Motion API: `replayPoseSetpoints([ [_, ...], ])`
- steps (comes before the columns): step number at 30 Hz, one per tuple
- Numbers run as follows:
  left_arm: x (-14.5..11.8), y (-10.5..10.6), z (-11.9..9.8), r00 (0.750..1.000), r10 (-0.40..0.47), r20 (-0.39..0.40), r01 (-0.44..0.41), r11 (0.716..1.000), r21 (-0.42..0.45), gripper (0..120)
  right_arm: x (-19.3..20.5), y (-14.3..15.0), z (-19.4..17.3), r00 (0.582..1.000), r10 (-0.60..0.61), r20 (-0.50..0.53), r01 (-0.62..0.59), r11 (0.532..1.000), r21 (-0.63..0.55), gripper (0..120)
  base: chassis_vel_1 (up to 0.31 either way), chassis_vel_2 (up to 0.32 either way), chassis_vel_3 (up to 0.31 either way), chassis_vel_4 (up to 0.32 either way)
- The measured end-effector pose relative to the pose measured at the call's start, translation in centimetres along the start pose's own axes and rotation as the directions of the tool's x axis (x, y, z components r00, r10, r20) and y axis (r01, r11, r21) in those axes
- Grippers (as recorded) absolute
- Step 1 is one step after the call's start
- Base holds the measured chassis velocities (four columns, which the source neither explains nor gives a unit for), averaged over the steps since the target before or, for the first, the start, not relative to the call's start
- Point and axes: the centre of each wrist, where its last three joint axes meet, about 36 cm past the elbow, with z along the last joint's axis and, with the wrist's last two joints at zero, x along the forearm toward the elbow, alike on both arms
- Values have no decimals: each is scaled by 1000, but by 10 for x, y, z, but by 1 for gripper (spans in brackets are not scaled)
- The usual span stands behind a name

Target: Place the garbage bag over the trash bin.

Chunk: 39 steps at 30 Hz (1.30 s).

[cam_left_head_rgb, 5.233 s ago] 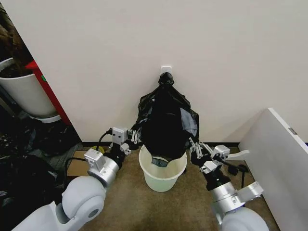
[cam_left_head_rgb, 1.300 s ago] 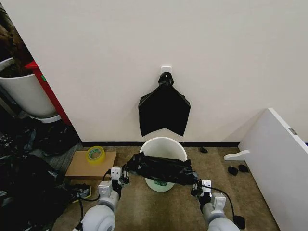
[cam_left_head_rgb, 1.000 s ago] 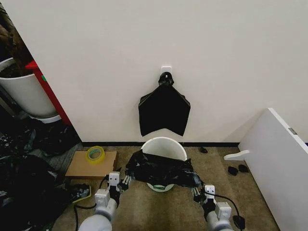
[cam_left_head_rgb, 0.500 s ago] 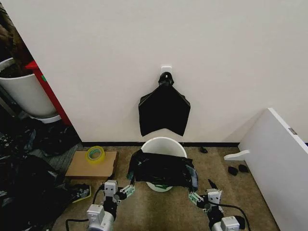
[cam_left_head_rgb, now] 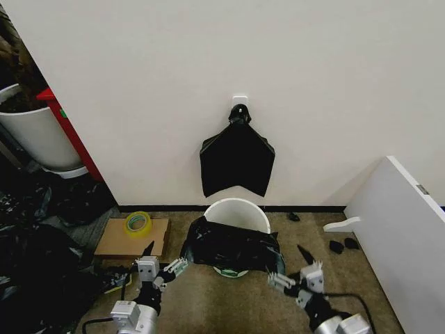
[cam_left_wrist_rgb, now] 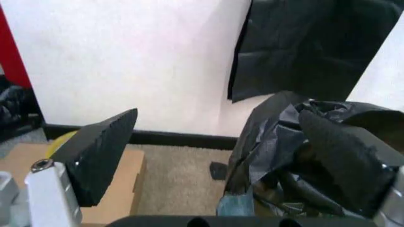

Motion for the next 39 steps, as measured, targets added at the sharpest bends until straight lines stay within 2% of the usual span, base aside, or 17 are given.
replayPoseSetpoints([
  [2, 1, -1, 1, 1000, 0, 6, 0, 1000, -1, 100, -3, -6, -5, 1000, -18, -12, 18, 1000, -7, 100, 0, 0, 0, 0],
  [5, 11, -3, 11, 999, 19, 51, -18, 999, -28, 100, -44, -71, -26, 975, -151, -165, 156, 988, 16, 100, 0, 0, 0, 0],
  [6, 11, -3, 11, 999, 19, 51, -18, 999, -28, 100, -44, -71, -26, 975, -151, -165, 156, 988, 16, 100, 0, 0, 0, 0],
  [8, 17, -4, 16, 997, 32, 68, -29, 998, -54, 100, -72, -100, -34, 955, -196, -221, 206, 978, 20, 100, 0, 0, 0, 0],
  [9, 17, -4, 16, 997, 32, 68, -29, 998, -54, 100, -72, -100, -34, 955, -196, -221, 206, 978, 20, 100, 0, 0, 0, 0],
  [11, 20, -1, 18, 995, 42, 95, -33, 995, -91, 100, -102, -116, -38, 940, -232, -250, 240, 971, 2, 100, 0, 0, 0, 0],
  [15, 23, 2, 18, 992, 49, 116, -36, 993, -112, 100, -124, -123, -38, 926, -257, -276, 265, 964, -8, 100, 0, 0, 0, 0],
  [18, 32, 6, 24, 987, 65, 147, -44, 989, -140, 100, -176, -142, -25, 889, -293, -352, 315, 949, 4, 100, 0, 0, 0, 0],
  [21, 36, 4, 26, 985, 70, 158, -47, 988, -145, 100, -197, -149, -23, 874, -305, -377, 343, 939, 36, 100, 0, 0, 0, 0],
  [25, 49, 1, 30, 984, 68, 164, -42, 987, -157, 100, -252, -160, -12, 825, -336, -454, 418, 904, 92, 100, 0, 0, 0, 0],
  [27, 51, 1, 31, 985, 66, 161, -41, 987, -157, 100, -259, -161, -9, 819, -340, -462, 427, 899, 95, 100, 0, 0, 0, 0],
  [31, 71, -4, 40, 989, 51, 141, -29, 987, -156, 100, -303, -157, 4, 775, -373, -511, 482, 871, 96, 100, 0, 0, 0, 0],
  [35, 79, -6, 44, 990, 43, 133, -23, 989, -149, 100, -323, -152, 8, 760, -377, -529, 501, 859, 108, 100, 0, 0, 0, 0],
  [39, 83, -7, 47, 990, 37, 136, -17, 989, -149, 100, -340, -148, 11, 756, -376, -536, 512, 849, 127, 87, 0, 0, 0, 0],
])
